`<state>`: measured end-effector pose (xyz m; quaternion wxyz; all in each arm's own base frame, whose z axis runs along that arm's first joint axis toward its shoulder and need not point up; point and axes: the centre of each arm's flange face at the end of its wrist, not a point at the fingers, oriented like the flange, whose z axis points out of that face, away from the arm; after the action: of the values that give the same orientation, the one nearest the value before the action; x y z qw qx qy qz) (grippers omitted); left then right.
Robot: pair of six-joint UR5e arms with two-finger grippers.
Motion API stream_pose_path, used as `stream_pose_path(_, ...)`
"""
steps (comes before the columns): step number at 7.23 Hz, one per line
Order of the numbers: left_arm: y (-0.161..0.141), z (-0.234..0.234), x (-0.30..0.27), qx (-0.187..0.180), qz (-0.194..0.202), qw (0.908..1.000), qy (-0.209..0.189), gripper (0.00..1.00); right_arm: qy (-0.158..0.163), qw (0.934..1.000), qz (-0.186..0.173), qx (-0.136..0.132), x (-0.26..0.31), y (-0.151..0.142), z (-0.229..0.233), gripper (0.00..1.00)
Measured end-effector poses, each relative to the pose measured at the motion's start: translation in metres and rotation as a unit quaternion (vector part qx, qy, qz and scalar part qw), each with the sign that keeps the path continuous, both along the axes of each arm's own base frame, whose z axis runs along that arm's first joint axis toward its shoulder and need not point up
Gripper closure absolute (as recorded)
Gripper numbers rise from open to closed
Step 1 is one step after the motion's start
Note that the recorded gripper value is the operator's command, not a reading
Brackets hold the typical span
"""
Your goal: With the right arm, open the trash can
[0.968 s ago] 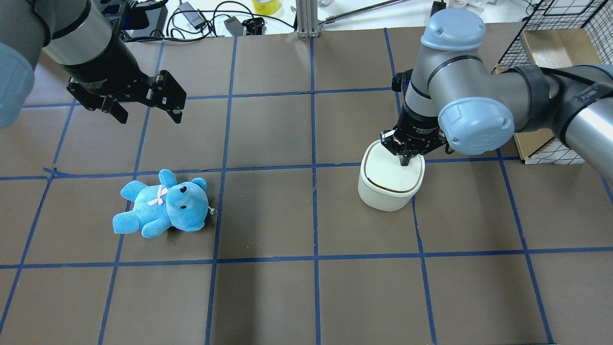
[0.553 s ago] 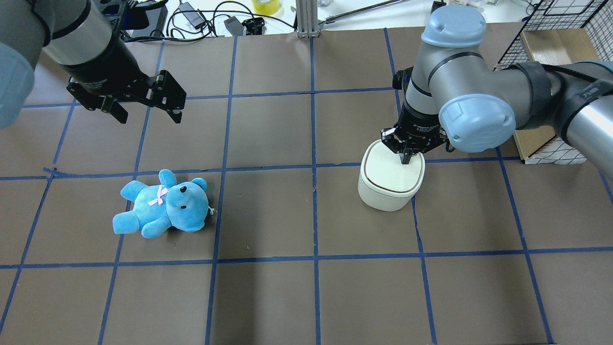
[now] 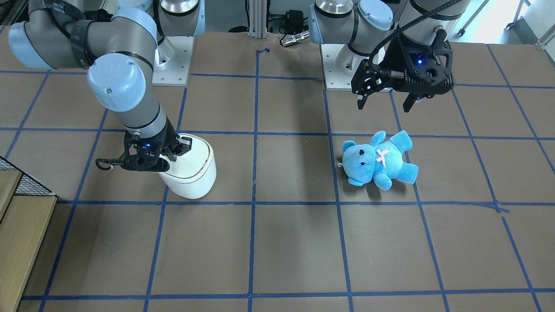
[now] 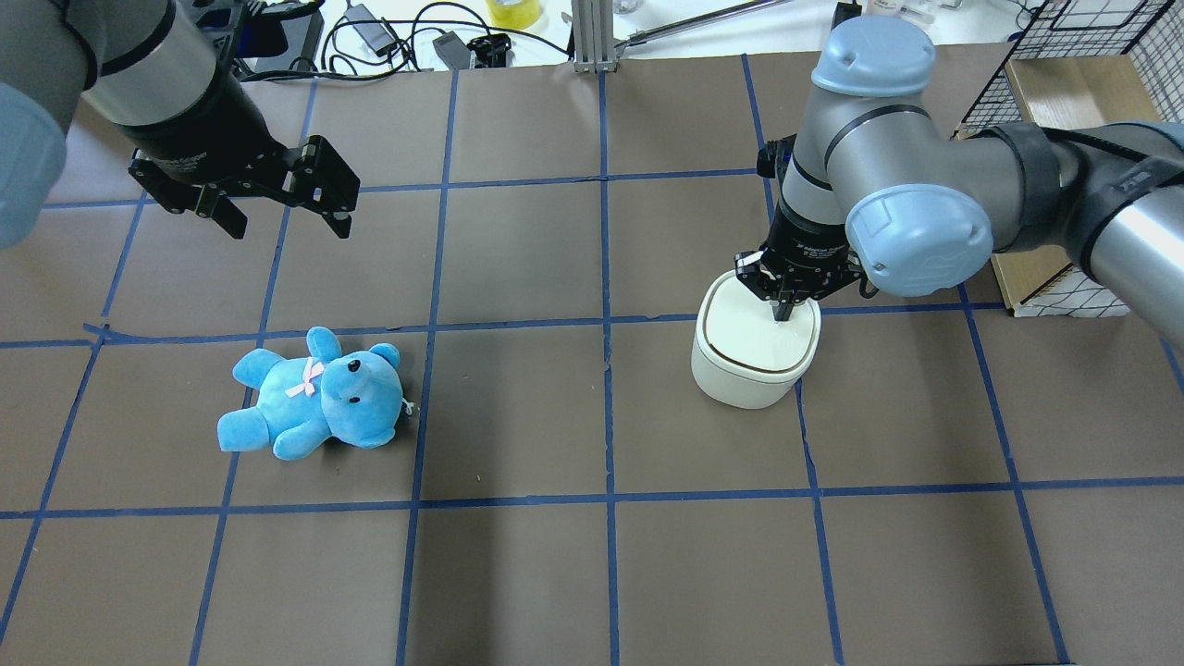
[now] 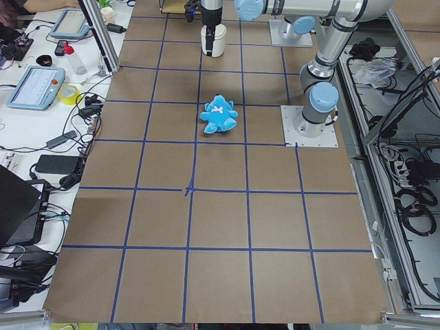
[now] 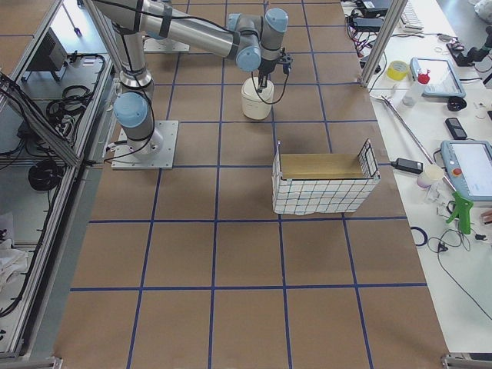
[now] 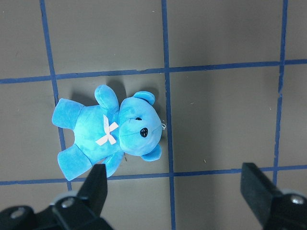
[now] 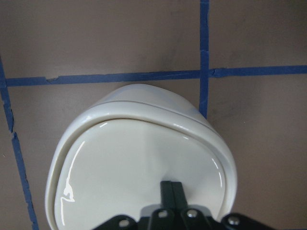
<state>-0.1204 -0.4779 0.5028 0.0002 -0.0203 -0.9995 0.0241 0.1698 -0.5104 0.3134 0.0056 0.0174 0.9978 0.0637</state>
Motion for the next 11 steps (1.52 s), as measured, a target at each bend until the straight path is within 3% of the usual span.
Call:
stream_pose_path(2,0.000,0.000,0.000,0.000,0.000,1.0000,0.000,0.00,0.002,0.9999,-0.003,0.014,0.000,-0.002,0.028,1.00)
stream_pose_path(5,0.000,0.000,0.000,0.000,0.000,1.0000,0.000,0.00,0.009,0.9994,-0.006,0.034,0.000,-0.010,0.109,1.00)
stream_pose_path(6,0.000,0.000,0.000,0.000,0.000,1.0000,0.000,0.00,0.010,0.9995,-0.007,0.030,-0.002,-0.011,0.135,0.87)
stream_pose_path(7,0.000,0.000,0.000,0.000,0.000,1.0000,0.000,0.00,0.010,0.9997,-0.008,0.020,-0.003,-0.011,0.159,0.24)
stream_pose_path(8,0.000,0.000,0.000,0.000,0.000,1.0000,0.000,0.00,0.010,0.9999,-0.007,0.007,-0.005,-0.009,0.177,0.00)
stream_pose_path(11,0.000,0.000,0.000,0.000,0.000,1.0000,0.000,0.00,-0.002,0.9988,0.013,-0.047,-0.029,-0.023,0.200,0.00)
